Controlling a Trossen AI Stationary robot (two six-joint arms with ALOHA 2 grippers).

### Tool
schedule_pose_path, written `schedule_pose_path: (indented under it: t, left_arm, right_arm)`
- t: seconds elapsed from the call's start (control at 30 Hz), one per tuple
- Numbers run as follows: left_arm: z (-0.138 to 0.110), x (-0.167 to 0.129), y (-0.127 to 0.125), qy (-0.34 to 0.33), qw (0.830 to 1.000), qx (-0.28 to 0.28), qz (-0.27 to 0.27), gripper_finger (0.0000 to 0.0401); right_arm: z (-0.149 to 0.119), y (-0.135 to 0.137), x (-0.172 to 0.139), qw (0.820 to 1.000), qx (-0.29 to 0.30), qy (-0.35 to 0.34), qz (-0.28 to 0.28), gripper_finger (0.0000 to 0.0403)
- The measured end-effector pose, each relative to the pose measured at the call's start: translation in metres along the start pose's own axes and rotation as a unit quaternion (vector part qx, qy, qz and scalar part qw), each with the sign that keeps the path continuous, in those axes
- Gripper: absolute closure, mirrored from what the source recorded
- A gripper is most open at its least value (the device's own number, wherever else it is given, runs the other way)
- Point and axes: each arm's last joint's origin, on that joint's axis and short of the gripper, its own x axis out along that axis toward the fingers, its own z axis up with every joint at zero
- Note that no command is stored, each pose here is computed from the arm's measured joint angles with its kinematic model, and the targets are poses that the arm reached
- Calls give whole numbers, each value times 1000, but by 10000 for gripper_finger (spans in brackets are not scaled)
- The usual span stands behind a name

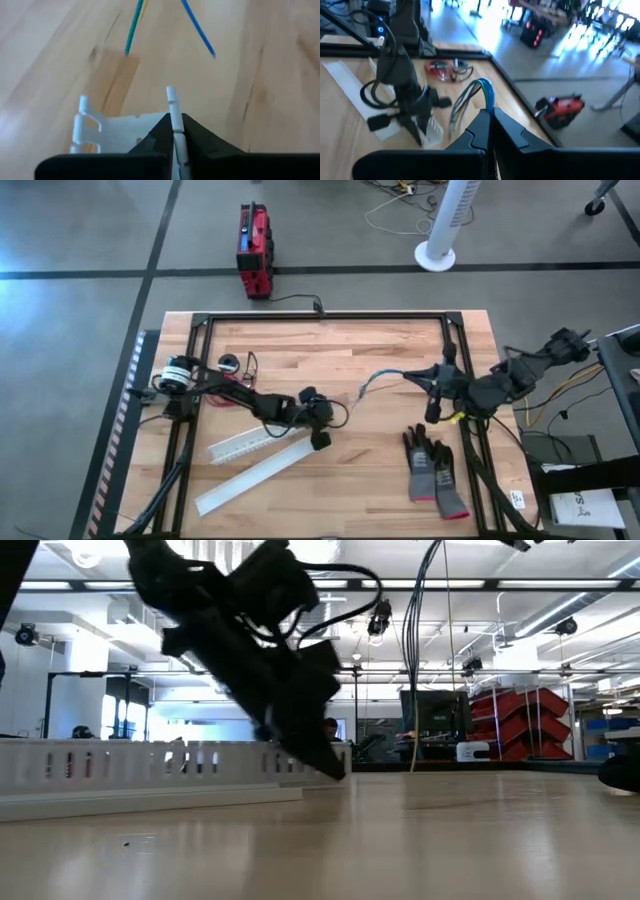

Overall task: Ziptie cables
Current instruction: Put the cable wires into the white cable duct

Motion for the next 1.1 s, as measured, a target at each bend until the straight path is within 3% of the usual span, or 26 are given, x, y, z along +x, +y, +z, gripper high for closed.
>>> schedule_pose_path:
  t: [0.2, 0.4, 0.53, 0.8, 0.93, 1.0, 1.1]
  left_arm:
    - [38, 27, -8, -27, 998, 38, -37, 399]
    - [79, 59, -20, -73, 992, 94, -43, 397]
    - [108, 63, -27, -100, 988, 107, -44, 379]
    - [150, 35, -33, -133, 983, 111, -67, 274]
    - [156, 7, -28, -73, 989, 113, -63, 224]
    - [155, -15, -26, -35, 993, 102, -42, 210]
    - [148, -52, -23, 3, 994, 100, 33, 201]
  right_arm:
    - [16, -12, -11, 999, -26, -33, -11, 403]
    - [39, -28, -24, 995, -51, -53, -68, 403]
    - [47, -37, -32, 993, -57, -48, -95, 403]
    - [45, -35, -30, 993, -52, -42, -97, 403]
    - [39, -32, -20, 992, -51, -27, -109, 403]
    - [37, -30, -12, 992, -53, -14, -118, 403]
    - [37, -25, 6, 991, -58, 7, -117, 403]
